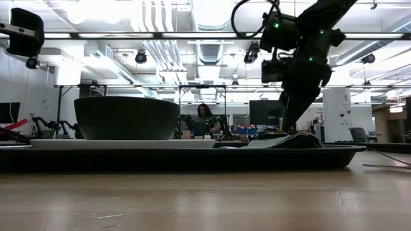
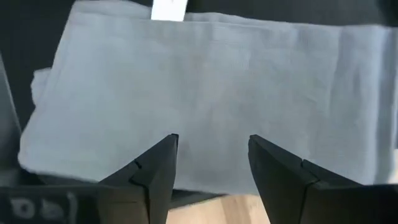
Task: Set up tray
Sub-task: Put the gray table napkin to the right of the white plate on the black serving tray, then put the blue fork on the gray table napkin on the black serving tray
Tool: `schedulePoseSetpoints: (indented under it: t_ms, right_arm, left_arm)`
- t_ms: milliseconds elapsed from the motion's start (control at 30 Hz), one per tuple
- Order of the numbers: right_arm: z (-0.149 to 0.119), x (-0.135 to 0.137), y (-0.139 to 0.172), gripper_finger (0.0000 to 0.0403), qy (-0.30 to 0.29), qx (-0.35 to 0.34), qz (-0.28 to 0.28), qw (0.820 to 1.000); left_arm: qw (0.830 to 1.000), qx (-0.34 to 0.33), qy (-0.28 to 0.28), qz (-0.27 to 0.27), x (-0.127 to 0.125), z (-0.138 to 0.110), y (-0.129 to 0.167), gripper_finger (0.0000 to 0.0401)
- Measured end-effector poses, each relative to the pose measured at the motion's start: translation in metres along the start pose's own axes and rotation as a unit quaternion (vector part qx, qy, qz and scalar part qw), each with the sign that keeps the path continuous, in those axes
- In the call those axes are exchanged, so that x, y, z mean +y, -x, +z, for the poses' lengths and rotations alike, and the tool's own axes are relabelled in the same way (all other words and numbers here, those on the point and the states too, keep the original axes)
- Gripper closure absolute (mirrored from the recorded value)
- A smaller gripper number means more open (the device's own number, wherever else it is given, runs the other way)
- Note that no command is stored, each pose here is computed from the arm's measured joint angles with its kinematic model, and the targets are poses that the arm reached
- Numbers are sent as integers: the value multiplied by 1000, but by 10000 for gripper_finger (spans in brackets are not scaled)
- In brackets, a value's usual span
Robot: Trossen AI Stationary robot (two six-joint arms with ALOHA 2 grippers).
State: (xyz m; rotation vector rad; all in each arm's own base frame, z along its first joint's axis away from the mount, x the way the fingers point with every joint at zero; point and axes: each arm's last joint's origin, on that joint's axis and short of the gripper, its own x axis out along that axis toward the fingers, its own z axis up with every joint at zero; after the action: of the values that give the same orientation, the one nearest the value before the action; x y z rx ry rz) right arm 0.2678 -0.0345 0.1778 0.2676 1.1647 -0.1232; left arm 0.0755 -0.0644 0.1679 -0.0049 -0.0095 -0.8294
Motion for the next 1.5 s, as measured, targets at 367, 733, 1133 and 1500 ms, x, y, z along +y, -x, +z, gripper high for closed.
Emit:
schedulePoseSetpoints:
  t_ms: [367,733,1133,1500]
  right_arm:
    - [14,-2,-38,215,3,49,-21,999]
    - [36,-1,-61,220,89,104,-16,990]
    - [49,2,-50,220,222,91,-3,971]
    - [58,8,-16,220,130,132,-11,983]
  left_arm:
    - [1000,0,0,0,0,0,0,330]
    - [1000,0,0,0,0,0,0,330]
    - [1000,0,0,0,0,0,0,330]
    - [1000,0,0,0,0,0,0,330]
